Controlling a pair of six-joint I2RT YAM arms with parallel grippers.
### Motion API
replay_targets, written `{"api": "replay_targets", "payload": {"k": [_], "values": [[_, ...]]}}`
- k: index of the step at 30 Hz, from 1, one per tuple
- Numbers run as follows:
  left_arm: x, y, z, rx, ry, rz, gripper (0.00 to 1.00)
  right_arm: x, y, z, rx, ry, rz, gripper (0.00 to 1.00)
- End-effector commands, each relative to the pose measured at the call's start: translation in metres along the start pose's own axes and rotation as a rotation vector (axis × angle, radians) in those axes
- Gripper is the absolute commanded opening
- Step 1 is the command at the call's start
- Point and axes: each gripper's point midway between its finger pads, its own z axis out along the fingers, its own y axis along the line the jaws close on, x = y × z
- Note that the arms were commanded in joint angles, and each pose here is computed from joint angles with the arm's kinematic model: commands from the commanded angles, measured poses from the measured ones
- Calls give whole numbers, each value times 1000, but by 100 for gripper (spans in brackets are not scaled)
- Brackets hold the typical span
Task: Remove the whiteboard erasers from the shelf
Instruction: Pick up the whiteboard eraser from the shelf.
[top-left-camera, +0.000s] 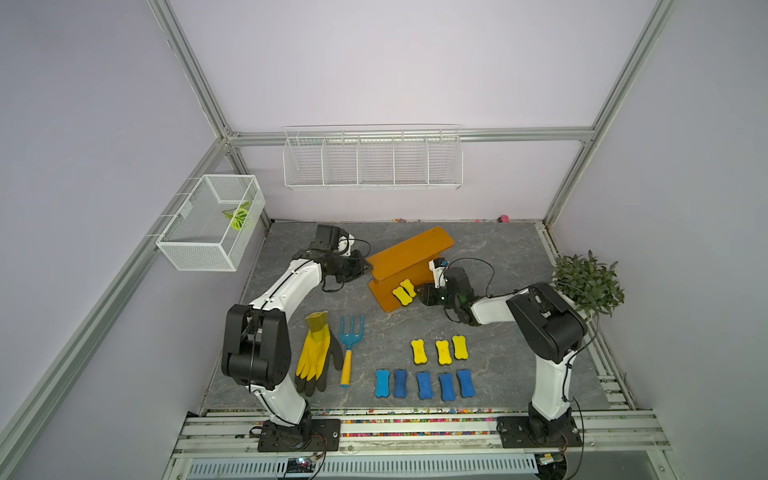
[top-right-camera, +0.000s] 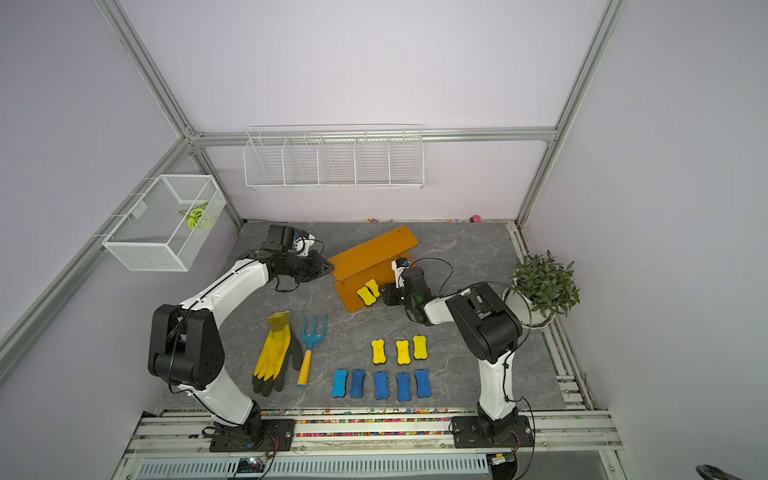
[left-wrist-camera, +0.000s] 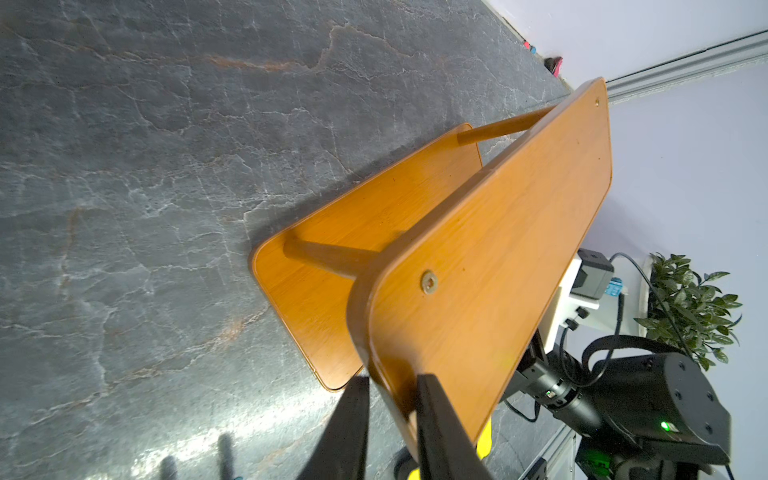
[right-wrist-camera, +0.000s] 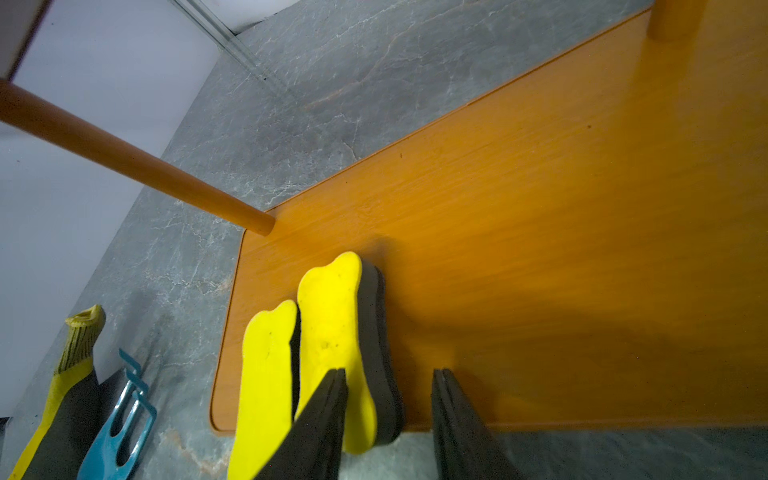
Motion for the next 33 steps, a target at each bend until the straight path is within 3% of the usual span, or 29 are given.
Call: {"api": "replay_targets", "payload": {"k": [1,11,23,33], "values": [[10,18,14,-55,47,-21,25,8,3,6,-14,22,3,40],[8,20,13,-60,47,-19,25,49,-9,0,32,92,20,31],[5,22,9,-72,37,-18,25,44,-12,-10,86,95,29,0],[4,21,9,-65,33,-21,25,25,-3,-43,122,35,69,0]]}}
